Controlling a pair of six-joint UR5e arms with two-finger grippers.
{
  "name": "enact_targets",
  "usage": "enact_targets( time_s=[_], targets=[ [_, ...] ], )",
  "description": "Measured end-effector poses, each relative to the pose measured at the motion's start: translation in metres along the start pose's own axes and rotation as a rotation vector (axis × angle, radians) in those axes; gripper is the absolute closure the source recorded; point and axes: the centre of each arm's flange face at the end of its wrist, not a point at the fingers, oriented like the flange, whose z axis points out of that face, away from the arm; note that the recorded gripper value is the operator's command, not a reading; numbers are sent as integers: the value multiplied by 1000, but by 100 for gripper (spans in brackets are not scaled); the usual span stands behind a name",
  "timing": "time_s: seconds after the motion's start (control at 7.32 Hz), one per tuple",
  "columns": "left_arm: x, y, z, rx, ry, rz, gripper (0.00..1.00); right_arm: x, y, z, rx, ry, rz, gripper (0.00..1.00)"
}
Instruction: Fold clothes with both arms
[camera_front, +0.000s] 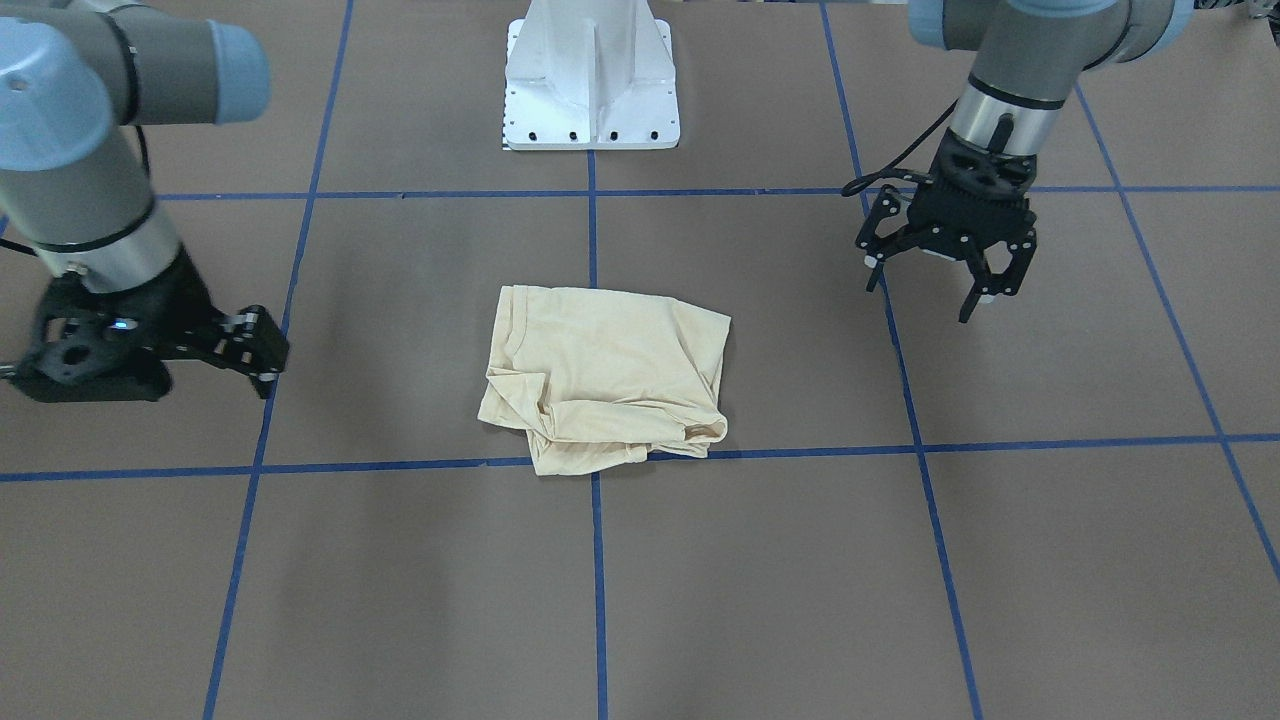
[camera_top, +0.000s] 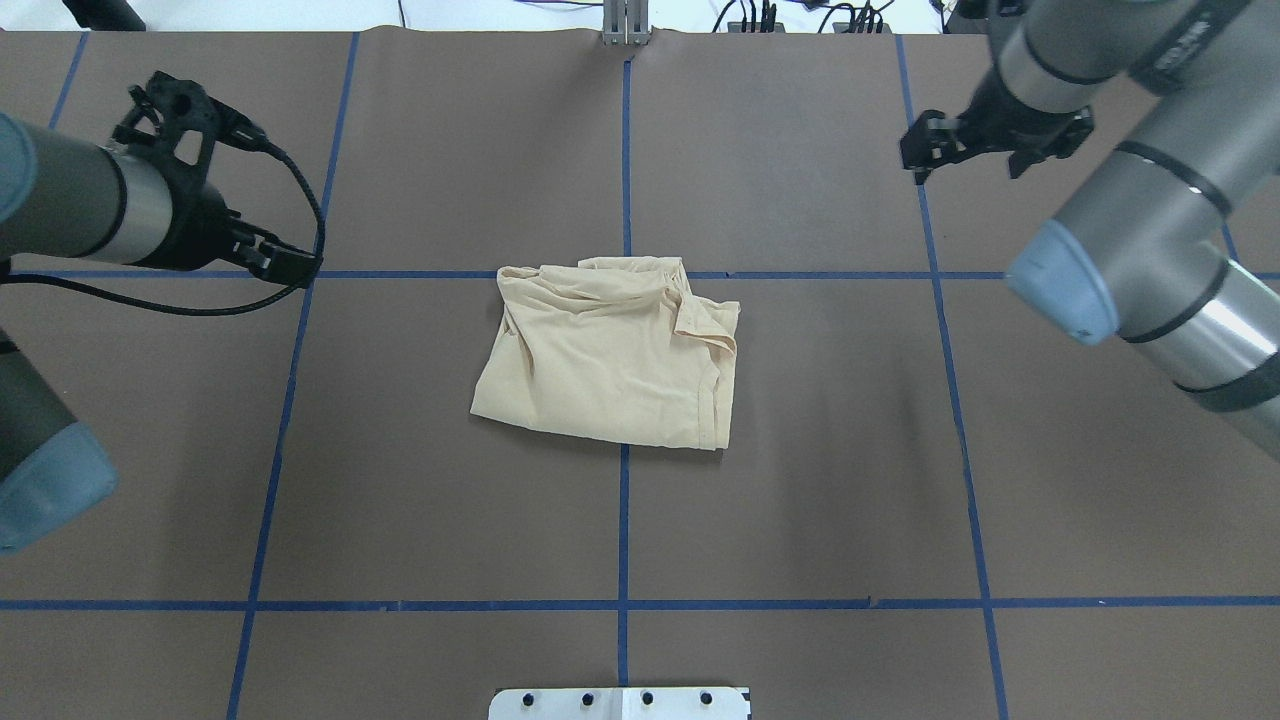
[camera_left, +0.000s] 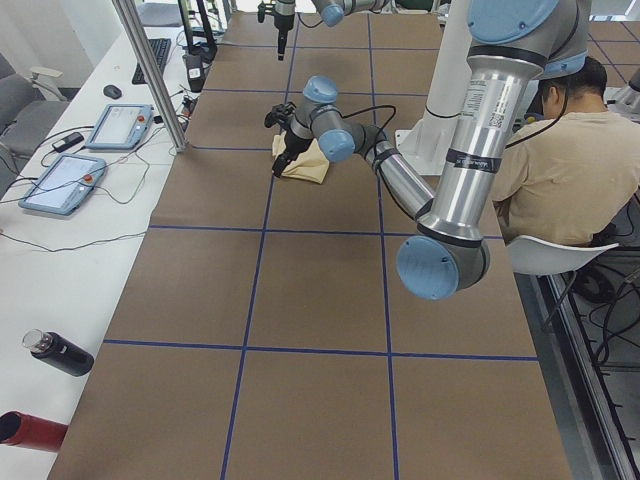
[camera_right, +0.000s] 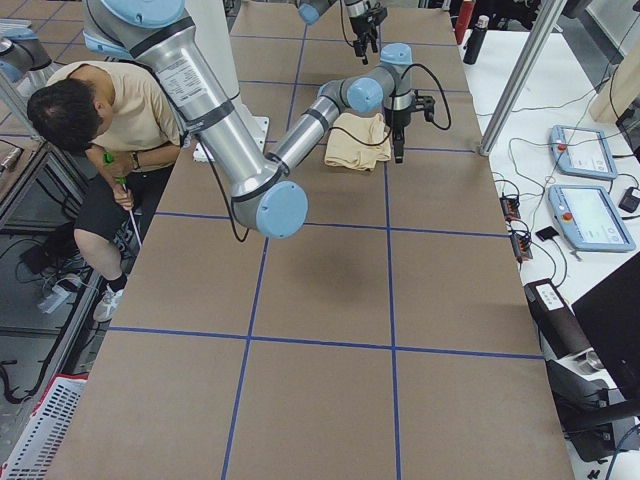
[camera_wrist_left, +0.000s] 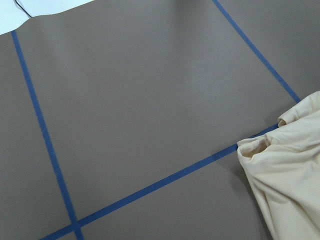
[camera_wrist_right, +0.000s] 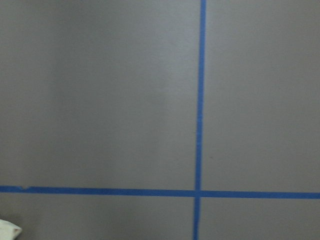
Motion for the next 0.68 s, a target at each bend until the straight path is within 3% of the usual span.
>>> enact_targets(
  time_s=[0.27,0.41,0.68],
  targets=[
    [-98,32,-50,-35,-38,147,0,177,41,-4,-72,-1,-156,0],
    [-148,51,-71,-52,-66,185,0,254,74,-4,-100,-1,-179,0],
    [-242,111,-74,-148,-176,112,0,359,155,8,-172,11,-101,0]
  ],
)
